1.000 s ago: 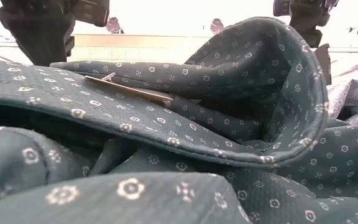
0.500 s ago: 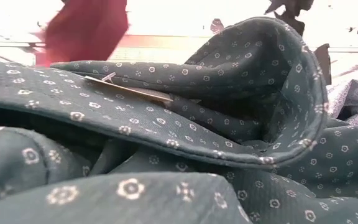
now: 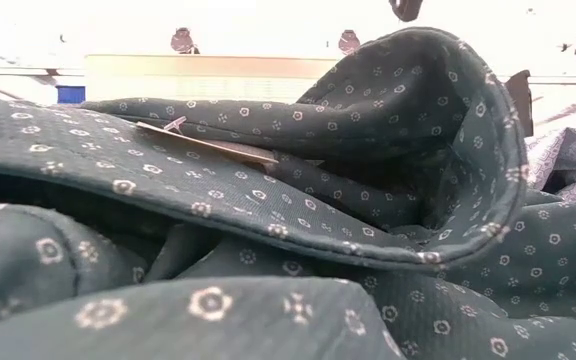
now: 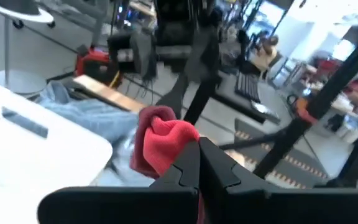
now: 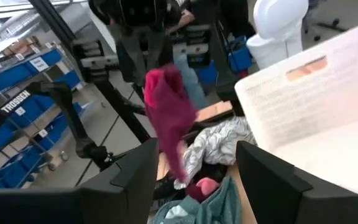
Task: Sort clothes
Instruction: Put the red sock into the white laundry organizer
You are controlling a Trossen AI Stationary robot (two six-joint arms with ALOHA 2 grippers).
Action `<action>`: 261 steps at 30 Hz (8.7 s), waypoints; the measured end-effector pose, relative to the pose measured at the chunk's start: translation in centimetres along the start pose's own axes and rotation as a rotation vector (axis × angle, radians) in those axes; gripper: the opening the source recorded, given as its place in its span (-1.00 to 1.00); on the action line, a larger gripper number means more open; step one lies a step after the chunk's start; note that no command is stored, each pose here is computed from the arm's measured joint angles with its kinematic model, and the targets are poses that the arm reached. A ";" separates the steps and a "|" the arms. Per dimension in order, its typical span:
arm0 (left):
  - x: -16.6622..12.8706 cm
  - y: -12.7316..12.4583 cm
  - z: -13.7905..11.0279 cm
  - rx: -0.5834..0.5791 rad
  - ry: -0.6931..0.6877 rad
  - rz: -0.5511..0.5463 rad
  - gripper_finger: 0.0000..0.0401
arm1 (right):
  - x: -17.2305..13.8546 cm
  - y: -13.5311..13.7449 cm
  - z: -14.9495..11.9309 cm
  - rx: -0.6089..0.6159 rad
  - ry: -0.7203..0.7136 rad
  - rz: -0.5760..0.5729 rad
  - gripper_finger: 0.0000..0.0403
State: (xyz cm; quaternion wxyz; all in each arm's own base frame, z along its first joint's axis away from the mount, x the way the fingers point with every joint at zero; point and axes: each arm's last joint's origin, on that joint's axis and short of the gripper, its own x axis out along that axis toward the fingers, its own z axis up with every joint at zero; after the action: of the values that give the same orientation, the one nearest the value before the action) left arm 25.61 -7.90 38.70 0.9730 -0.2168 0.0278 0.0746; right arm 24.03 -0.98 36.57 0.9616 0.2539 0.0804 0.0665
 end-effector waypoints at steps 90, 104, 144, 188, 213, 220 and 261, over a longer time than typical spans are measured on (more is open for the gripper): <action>-1.2 1.3 -8.3 -0.232 0.639 0.339 -0.32 | 12.5 -15.8 8.6 -0.148 0.445 -0.511 -0.62; -3.1 -0.5 -9.7 -0.280 0.781 0.293 -0.32 | 8.0 -9.1 11.7 -0.235 0.405 -0.457 0.13; 3.8 0.8 -22.4 -0.330 1.014 0.648 -0.42 | 0.5 -2.1 2.8 -0.107 0.232 -0.266 0.10; 0.9 0.1 -17.9 -0.434 1.015 0.635 -0.02 | 0.1 -0.7 1.8 -0.144 0.303 -0.227 0.10; 4.4 2.3 -21.7 -0.501 0.913 0.823 -0.35 | -0.2 -0.9 1.1 -0.180 0.392 -0.241 0.10; 3.5 1.8 -19.9 -0.474 0.980 0.745 -0.94 | -0.2 -0.9 1.0 -0.153 0.392 -0.247 0.10; 3.5 1.5 -0.7 -0.323 0.086 -0.107 -0.97 | 8.2 1.5 -0.5 -0.159 0.214 0.076 0.10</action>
State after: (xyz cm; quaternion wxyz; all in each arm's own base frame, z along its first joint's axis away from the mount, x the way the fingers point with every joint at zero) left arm 28.81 -6.40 37.19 0.9260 -0.3743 0.0453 0.0171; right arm 31.86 1.94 35.87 0.9614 0.1712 0.1671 0.1360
